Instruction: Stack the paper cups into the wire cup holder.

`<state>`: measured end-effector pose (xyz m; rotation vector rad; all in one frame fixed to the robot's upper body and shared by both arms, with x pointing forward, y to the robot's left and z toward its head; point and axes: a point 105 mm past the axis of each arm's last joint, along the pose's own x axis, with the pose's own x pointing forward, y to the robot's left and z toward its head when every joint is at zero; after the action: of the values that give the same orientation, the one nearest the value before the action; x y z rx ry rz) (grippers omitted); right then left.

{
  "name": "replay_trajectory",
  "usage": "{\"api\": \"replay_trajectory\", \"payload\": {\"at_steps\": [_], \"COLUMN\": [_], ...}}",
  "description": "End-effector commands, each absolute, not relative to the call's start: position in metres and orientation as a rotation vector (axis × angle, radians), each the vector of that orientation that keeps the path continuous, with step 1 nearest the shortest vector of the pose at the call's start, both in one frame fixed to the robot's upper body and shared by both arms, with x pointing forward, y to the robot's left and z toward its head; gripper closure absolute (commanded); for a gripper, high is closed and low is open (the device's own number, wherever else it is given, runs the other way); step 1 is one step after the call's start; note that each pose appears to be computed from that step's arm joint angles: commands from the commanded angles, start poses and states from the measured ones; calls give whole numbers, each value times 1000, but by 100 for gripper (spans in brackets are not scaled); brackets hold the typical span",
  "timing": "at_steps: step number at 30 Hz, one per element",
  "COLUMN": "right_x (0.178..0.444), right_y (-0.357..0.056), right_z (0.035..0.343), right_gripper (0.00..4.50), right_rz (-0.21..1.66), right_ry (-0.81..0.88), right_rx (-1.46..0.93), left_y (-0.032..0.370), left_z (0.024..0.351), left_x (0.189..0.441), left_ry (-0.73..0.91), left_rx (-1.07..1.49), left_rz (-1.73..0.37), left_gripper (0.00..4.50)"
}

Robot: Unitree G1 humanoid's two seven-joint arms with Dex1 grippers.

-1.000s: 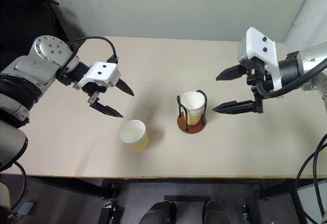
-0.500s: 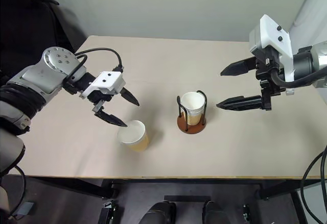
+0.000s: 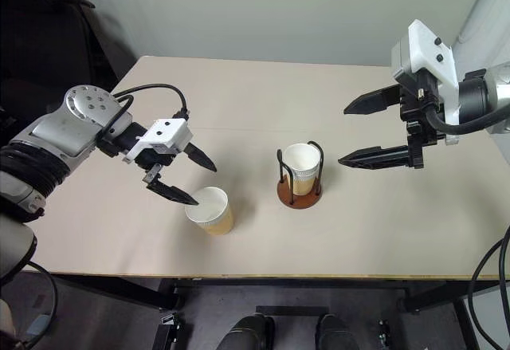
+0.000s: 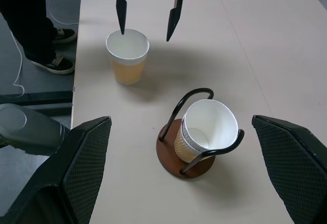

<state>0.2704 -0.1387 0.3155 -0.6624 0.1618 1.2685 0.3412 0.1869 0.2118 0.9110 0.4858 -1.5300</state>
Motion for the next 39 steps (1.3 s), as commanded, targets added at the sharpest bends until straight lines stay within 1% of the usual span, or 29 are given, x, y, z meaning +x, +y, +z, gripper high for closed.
{"api": "replay_trajectory", "payload": {"at_steps": [1,5,11,23,29,33,39], "right_x": [266,267,270,270,270,269,269], "right_y": [-133,-129,-130,-130,-130,-130,-131], "right_z": [333,349,359,359,358,357,356], "right_gripper": [2,2,2,2,2,2,2], "right_rz": [1268,1260,1233,1235,1233,1233,1229], "right_ry": [73,6,-35,-30,-28,-28,-19], "right_rx": [-681,-645,-640,-652,-661,-664,-669], "left_y": [188,188,189,186,183,188,178], "left_z": [224,224,225,229,230,219,215], "left_x": [340,341,342,344,343,343,342], "left_ry": [454,451,450,433,423,465,460], "left_rx": [918,919,927,937,984,1071,1065], "left_rz": [-1533,-1525,-1519,-1513,-1528,-1540,-1581], "left_gripper": [0,0,0,0,0,0,0]}}
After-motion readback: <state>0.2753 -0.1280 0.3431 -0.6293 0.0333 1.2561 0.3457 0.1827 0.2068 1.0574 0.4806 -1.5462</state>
